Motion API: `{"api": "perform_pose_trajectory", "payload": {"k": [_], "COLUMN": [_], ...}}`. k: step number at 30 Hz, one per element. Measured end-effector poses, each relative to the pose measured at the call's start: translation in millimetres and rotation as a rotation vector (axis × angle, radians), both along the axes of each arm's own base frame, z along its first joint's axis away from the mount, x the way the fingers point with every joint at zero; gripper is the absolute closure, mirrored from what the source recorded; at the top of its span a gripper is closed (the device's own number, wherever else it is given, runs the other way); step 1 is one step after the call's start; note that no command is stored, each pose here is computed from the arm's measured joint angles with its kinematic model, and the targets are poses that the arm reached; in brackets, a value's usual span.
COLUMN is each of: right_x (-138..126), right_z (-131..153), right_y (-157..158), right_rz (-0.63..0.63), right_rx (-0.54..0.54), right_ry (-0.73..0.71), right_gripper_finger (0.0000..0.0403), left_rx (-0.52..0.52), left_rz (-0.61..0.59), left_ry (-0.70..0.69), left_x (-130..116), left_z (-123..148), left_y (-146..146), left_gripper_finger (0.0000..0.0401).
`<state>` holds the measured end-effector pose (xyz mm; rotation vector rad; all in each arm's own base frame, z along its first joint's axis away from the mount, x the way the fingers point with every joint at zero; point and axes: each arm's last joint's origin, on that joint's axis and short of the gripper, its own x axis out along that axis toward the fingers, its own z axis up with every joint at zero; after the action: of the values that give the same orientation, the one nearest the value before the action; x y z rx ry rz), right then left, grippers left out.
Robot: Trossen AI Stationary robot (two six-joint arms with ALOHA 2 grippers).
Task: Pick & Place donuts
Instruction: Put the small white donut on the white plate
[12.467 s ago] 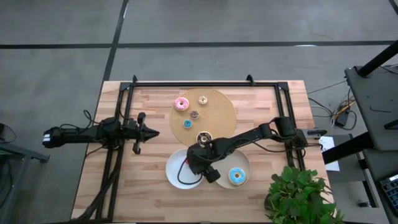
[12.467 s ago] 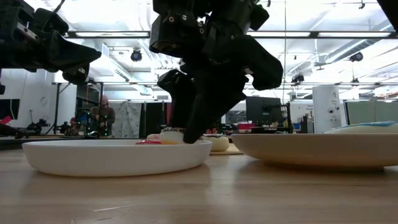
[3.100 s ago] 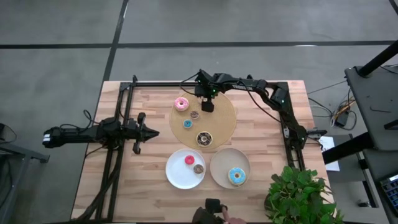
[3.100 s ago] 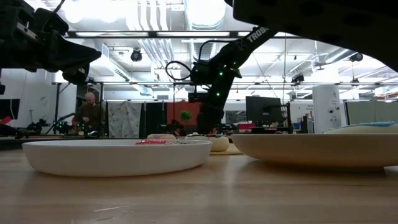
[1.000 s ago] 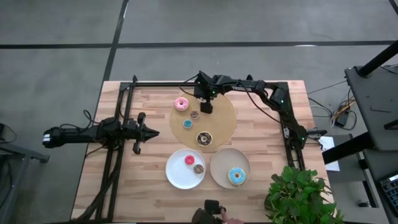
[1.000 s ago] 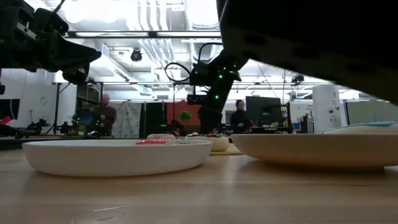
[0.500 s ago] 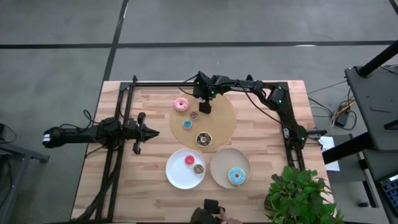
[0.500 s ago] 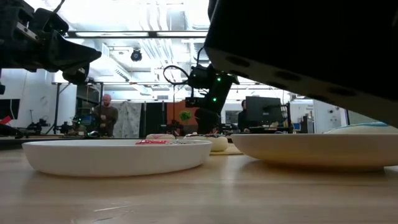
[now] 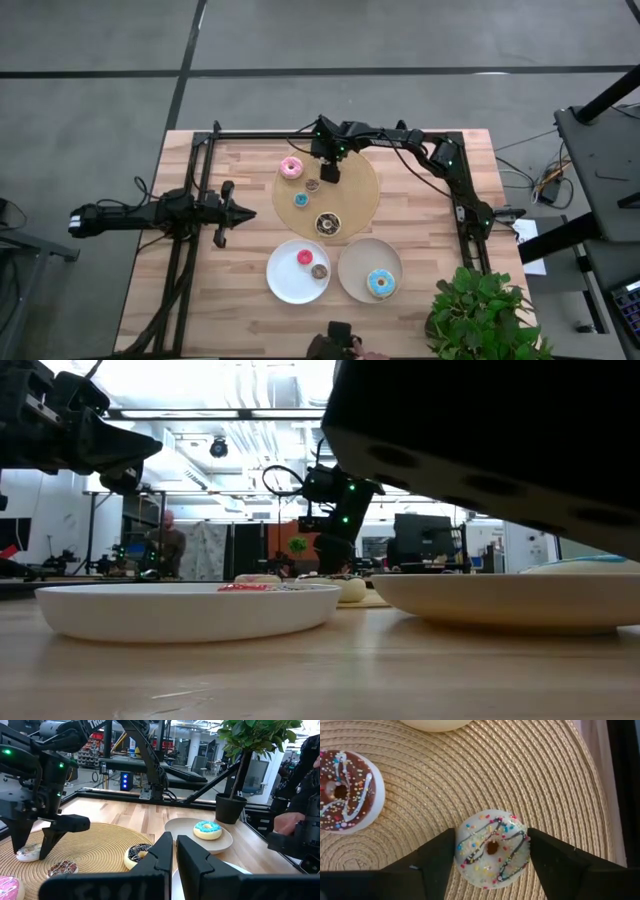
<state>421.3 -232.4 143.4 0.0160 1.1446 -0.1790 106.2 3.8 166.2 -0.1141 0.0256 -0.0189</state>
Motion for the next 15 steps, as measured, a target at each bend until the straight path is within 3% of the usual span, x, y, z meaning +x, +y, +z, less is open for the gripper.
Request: {"api": "perform_pose_trajectory", "payload": {"k": [15], "right_x": [-2.5], "right_z": [-0.9], "right_y": [1.8], "right_rz": [0.01], "right_rx": [0.016], "right_ry": [0.025], "right_gripper_finger": [0.0202], "left_rx": [0.0], "left_rz": [0.0], "left_ry": [0.0], "left_x": [0.0], "left_z": [0.1], "left_y": [0.0], "left_gripper_finger": [0.0401]}}
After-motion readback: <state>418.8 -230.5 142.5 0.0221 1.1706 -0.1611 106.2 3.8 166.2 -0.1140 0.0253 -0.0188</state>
